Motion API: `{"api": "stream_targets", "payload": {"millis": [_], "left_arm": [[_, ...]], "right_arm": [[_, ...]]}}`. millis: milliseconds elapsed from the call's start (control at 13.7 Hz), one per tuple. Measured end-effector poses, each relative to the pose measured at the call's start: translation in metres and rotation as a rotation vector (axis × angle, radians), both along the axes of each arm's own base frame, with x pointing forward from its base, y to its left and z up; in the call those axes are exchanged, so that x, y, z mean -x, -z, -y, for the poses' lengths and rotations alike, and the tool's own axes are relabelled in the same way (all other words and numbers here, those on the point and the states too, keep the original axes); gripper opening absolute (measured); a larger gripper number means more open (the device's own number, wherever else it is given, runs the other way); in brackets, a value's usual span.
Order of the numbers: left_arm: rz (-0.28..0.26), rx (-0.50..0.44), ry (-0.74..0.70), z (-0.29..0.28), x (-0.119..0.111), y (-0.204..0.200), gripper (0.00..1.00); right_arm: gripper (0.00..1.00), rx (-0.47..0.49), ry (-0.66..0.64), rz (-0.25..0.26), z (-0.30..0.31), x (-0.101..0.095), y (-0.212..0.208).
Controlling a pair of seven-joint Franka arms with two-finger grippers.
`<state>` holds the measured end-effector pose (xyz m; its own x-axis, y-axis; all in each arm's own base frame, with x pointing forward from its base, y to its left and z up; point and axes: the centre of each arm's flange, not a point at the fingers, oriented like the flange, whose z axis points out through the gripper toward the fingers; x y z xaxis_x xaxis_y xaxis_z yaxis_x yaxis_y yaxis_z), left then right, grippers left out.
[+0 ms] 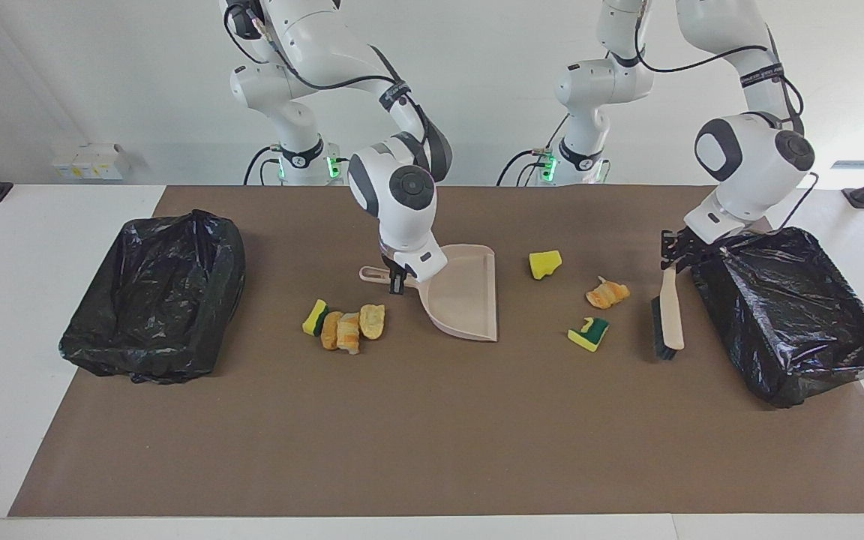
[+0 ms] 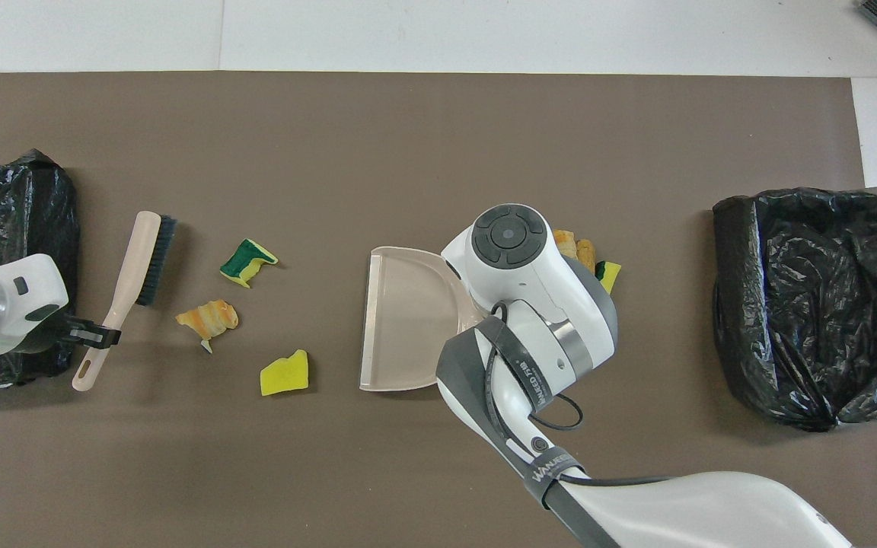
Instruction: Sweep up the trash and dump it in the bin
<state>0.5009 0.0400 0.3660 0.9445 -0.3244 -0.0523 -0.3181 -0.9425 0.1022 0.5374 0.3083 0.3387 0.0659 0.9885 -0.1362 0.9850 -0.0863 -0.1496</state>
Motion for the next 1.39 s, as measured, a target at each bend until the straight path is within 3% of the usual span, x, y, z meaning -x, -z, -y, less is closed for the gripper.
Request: {"api": "stream_targets", "payload": {"millis": [219, 438, 583, 802, 948, 1167, 1385], "left_arm": [[-0.024, -0.091, 0.064, 0.057, 0.0, 0.006, 0.26], [-0.068, -0.109, 0.139, 0.092, 0.008, 0.011, 0.26], [-0.11, -0.116, 0.225, 0.126, 0.018, 0.014, 0.26], [-0.122, -0.126, 0.381, 0.173, 0.037, 0.016, 0.26], [-0.128, -0.128, 0.435, 0.175, 0.041, 0.014, 0.26], [-0.164, -0.13, 0.407, 0.163, 0.044, 0.013, 0.26], [-0.165, -0.146, 0.213, 0.133, 0.038, 0.005, 0.26]], "right_arm": [[0.32, 0.005, -0.003, 0.006, -0.001, 0.0, 0.0], [0.32, 0.019, 0.035, 0.016, -0.002, 0.001, 0.0], [0.32, 0.062, 0.09, 0.052, -0.013, 0.007, -0.001], [0.32, 0.103, 0.126, 0.12, -0.032, 0.019, -0.005], [0.32, 0.1, 0.122, 0.129, -0.031, 0.02, -0.003], [0.32, 0.1, 0.118, 0.127, -0.03, 0.02, -0.002], [0.32, 0.093, 0.083, 0.126, -0.028, 0.018, -0.001]]}}
